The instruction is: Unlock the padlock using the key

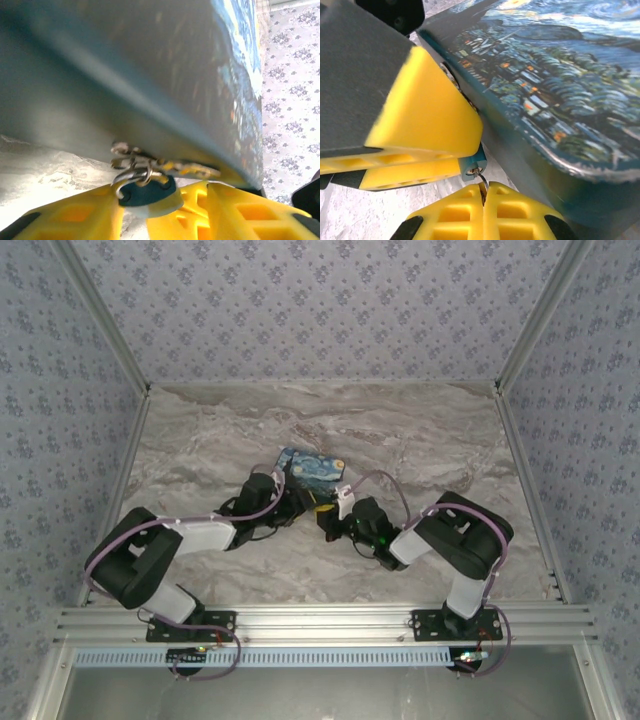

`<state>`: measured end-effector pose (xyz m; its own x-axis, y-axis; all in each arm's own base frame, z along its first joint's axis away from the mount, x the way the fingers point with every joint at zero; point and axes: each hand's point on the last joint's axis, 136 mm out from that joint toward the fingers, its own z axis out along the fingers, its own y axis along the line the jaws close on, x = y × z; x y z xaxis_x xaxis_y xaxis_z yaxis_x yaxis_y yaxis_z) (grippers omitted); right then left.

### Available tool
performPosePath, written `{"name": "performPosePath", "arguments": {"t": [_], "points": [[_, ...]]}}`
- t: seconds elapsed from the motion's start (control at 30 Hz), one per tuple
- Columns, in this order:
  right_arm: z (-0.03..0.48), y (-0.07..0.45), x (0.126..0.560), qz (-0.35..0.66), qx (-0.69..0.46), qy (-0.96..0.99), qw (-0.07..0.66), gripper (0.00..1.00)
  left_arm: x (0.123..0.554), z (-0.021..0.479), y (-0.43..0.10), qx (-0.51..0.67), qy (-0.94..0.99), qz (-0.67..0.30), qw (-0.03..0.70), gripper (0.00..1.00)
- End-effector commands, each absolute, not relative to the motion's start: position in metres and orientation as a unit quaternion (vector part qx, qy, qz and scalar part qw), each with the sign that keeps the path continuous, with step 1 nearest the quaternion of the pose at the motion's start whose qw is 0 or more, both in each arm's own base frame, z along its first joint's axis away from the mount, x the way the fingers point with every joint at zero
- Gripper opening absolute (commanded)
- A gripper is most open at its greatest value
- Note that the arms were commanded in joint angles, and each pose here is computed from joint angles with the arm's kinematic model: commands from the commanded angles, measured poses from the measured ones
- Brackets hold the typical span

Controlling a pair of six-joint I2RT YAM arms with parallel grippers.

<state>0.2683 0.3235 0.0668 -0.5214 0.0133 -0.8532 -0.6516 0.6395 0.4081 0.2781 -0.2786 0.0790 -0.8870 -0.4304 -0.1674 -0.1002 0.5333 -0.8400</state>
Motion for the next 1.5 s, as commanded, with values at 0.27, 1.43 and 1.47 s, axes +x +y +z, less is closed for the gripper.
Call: {"name": "performPosePath", "arguments": {"t": [0.27, 1.43, 1.47], "points": [[0.060, 0.334, 0.249, 0.396, -0.163, 0.795, 0.430, 0.00, 0.265, 0.069, -0.259, -0.169, 0.864, -0.438, 0.180, 0.68], [0.104, 0.360, 0.238, 0.516, -0.001, 0.789, 0.333, 0.00, 0.249, 0.075, -0.253, -0.199, 0.847, -0.462, 0.172, 0.47], [0.106, 0.360, 0.239, 0.519, 0.001, 0.787, 0.333, 0.00, 0.249, 0.075, -0.255, -0.197, 0.847, -0.462, 0.171, 0.43]]}}
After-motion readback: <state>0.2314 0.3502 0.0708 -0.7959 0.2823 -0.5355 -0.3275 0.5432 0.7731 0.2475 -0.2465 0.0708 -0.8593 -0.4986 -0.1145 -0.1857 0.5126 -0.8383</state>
